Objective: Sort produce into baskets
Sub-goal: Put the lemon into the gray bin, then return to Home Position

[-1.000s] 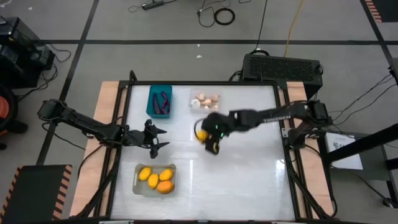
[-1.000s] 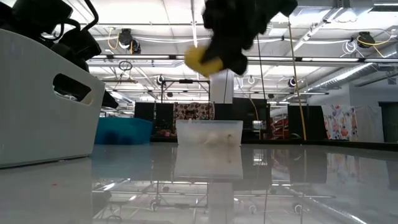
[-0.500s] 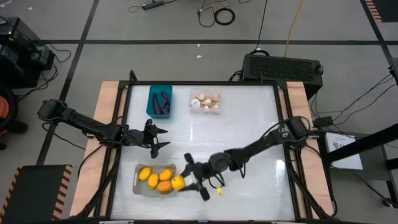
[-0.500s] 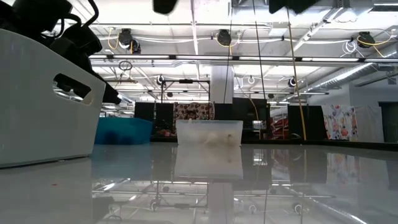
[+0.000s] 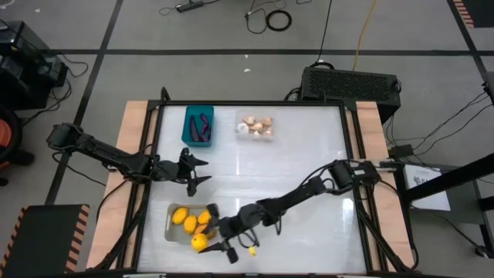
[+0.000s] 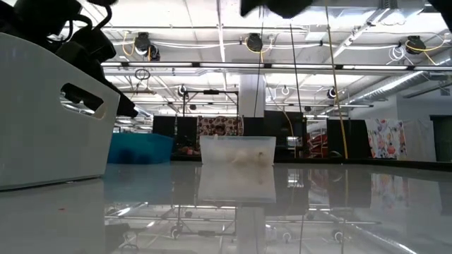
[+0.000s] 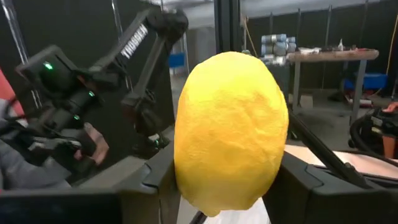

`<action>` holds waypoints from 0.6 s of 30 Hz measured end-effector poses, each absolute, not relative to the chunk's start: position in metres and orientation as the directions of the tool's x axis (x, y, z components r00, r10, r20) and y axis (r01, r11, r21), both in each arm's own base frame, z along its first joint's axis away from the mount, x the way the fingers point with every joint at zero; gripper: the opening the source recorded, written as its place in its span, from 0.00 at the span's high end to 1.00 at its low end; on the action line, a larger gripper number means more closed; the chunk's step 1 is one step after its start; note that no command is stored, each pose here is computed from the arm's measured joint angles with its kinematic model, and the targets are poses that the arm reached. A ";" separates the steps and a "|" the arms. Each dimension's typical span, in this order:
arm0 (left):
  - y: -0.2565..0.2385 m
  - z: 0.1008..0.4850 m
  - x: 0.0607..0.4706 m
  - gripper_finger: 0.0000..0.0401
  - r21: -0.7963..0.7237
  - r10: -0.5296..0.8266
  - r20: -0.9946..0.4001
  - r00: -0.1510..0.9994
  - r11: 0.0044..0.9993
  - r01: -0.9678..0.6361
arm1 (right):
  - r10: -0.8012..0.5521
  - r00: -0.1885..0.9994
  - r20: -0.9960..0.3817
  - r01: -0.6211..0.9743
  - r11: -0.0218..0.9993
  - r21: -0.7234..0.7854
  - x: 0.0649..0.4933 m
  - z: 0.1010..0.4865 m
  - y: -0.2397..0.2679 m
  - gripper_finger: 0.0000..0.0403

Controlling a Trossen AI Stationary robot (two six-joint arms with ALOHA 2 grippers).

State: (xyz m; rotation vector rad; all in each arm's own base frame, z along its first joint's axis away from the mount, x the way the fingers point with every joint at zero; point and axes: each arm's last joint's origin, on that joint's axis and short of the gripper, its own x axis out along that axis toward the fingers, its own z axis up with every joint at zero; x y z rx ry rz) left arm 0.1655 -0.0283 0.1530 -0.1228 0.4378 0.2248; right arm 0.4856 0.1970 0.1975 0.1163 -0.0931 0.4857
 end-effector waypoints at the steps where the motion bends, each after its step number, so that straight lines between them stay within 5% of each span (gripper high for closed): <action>1: -0.028 0.153 0.165 0.30 -0.069 0.189 -0.433 0.881 0.968 -0.241 | 0.460 0.883 0.095 -0.467 0.881 0.079 0.490 0.200 0.199 0.58; 6: -0.028 0.153 0.165 0.30 -0.067 0.189 -0.435 0.880 0.968 -0.241 | 0.423 0.906 -0.011 -0.423 0.906 0.037 0.505 0.212 0.202 0.51; 11: -0.028 0.153 0.165 0.30 -0.063 0.189 -0.436 0.880 0.969 -0.239 | 0.221 0.971 -0.090 -0.220 0.975 0.016 0.515 0.218 0.185 0.41; 18: -0.028 0.153 0.165 0.30 -0.060 0.189 -0.436 0.880 0.969 -0.238 | 0.157 0.972 -0.173 -0.136 0.983 0.126 0.520 0.211 0.165 0.32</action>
